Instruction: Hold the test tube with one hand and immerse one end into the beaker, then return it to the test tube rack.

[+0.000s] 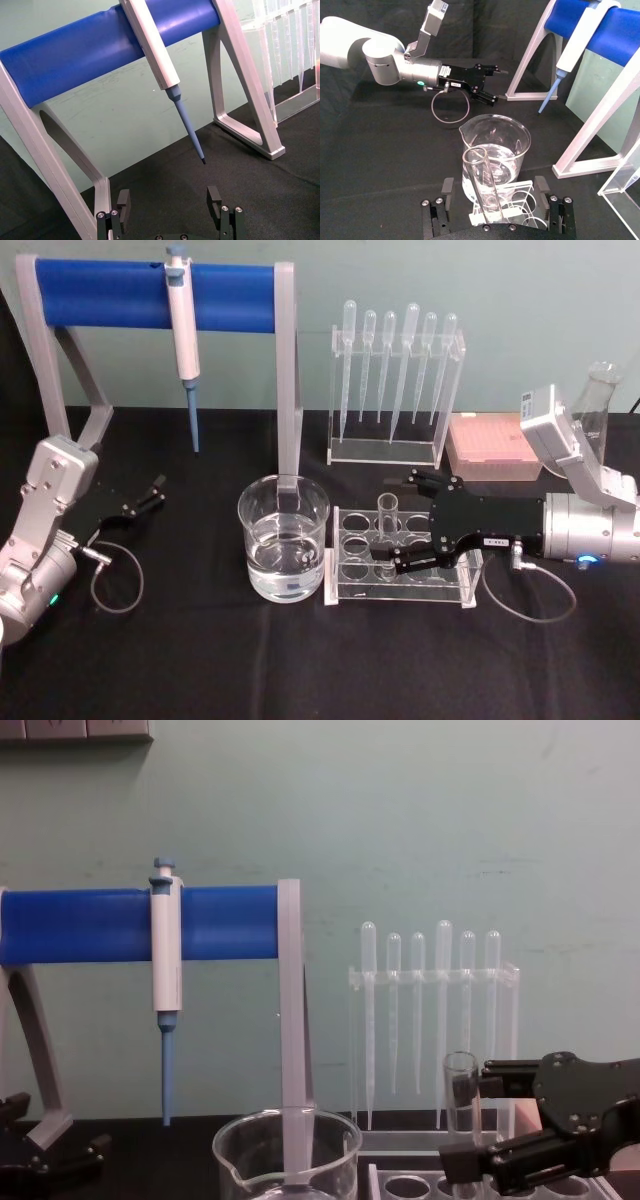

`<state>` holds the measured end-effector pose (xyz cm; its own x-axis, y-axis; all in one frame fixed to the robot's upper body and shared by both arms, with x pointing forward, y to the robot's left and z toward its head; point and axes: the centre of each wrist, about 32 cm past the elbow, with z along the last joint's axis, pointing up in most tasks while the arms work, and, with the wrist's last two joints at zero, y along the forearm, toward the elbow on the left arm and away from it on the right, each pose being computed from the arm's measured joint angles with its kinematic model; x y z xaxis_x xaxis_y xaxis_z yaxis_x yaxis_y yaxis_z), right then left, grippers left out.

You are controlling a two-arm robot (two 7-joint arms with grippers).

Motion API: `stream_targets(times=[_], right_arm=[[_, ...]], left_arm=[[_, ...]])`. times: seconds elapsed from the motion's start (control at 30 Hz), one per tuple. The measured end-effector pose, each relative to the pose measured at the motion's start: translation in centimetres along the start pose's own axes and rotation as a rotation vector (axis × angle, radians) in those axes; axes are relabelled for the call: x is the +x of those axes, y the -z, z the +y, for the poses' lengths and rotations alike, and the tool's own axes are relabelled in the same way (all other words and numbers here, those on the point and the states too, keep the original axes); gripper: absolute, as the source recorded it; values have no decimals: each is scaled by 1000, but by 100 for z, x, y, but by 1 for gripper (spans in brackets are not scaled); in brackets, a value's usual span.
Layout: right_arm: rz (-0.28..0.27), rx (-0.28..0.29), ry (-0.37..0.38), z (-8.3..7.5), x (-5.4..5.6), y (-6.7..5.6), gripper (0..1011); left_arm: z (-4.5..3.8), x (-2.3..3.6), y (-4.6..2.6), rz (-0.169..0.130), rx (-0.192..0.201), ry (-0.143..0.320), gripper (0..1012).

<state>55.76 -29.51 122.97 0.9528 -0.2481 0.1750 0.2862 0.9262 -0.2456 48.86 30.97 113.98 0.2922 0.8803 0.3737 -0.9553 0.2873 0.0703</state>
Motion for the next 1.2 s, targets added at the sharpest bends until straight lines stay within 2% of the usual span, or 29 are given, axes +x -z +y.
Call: stream_targets(times=[0.17,0.4,0.7,0.9,1.2], right_arm=[[-1,0,1,-5,1,-1,927],[-1,1,0,-9,1,-2,760],[-1,2,0,-13,1,-3,432],[-1,2,0,-15,1,-4,256],[-2,2,0,-17,2,-4,238]], left_arm=[[0,0,0,0,0,0,1000],[0,0,0,0,0,0,1000],[0,0,0,0,0,0,1000],[0,0,0,0,0,0,1000],[0,0,0,0,0,0,1000]])
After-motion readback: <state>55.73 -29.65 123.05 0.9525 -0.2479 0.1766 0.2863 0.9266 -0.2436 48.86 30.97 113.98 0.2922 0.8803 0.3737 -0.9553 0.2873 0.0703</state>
